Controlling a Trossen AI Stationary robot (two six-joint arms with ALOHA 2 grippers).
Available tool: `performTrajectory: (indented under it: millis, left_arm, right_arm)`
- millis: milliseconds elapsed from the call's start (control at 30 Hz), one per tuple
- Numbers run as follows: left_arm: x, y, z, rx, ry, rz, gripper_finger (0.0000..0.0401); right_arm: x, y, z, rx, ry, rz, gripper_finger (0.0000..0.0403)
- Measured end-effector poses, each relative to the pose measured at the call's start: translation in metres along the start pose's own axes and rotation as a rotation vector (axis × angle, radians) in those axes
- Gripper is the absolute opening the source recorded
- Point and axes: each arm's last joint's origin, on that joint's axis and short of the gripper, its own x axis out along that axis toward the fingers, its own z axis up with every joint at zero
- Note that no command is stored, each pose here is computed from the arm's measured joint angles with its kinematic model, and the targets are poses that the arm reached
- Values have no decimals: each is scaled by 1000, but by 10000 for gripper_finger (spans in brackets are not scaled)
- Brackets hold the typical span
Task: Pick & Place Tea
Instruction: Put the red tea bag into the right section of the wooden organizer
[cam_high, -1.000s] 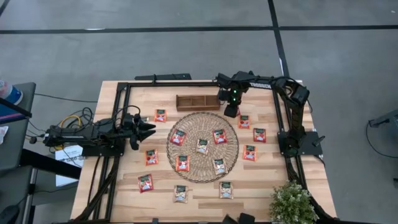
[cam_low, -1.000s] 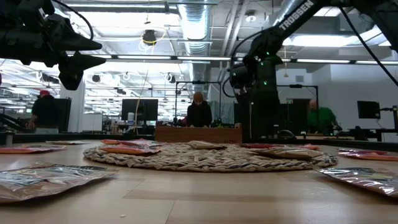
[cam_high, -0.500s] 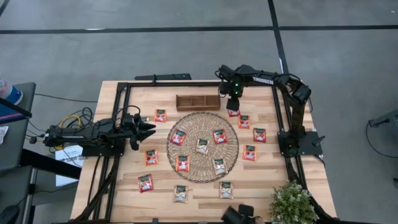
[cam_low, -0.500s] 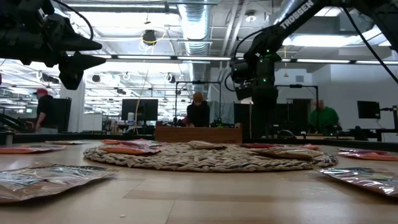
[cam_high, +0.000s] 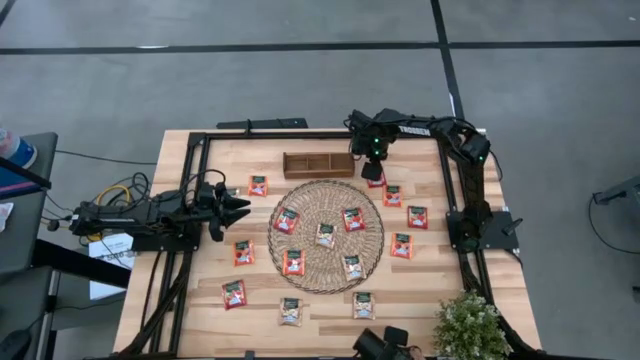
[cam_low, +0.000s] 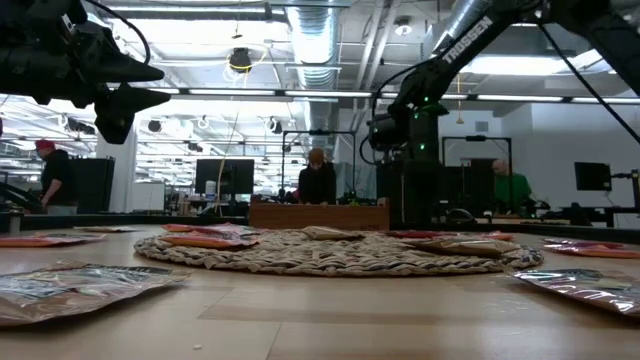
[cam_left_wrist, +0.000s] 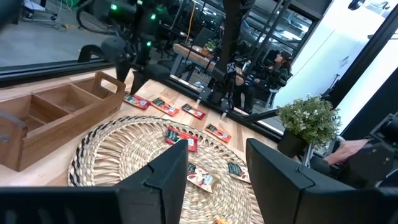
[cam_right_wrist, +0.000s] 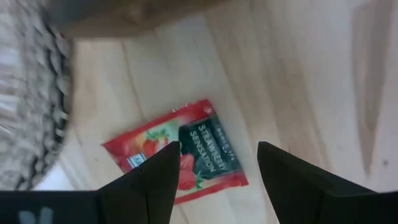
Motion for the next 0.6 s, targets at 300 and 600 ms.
performTrajectory:
  millis: [300, 600]
  left_arm:
    - [0, 0, 0, -3, -1, 1, 154]
    - [0, 0, 0, -3, -1, 1, 154]
  right_arm:
    - [5, -8, 0, 18, 5, -26, 208]
    - [5, -12, -1, 27, 7, -48, 205]
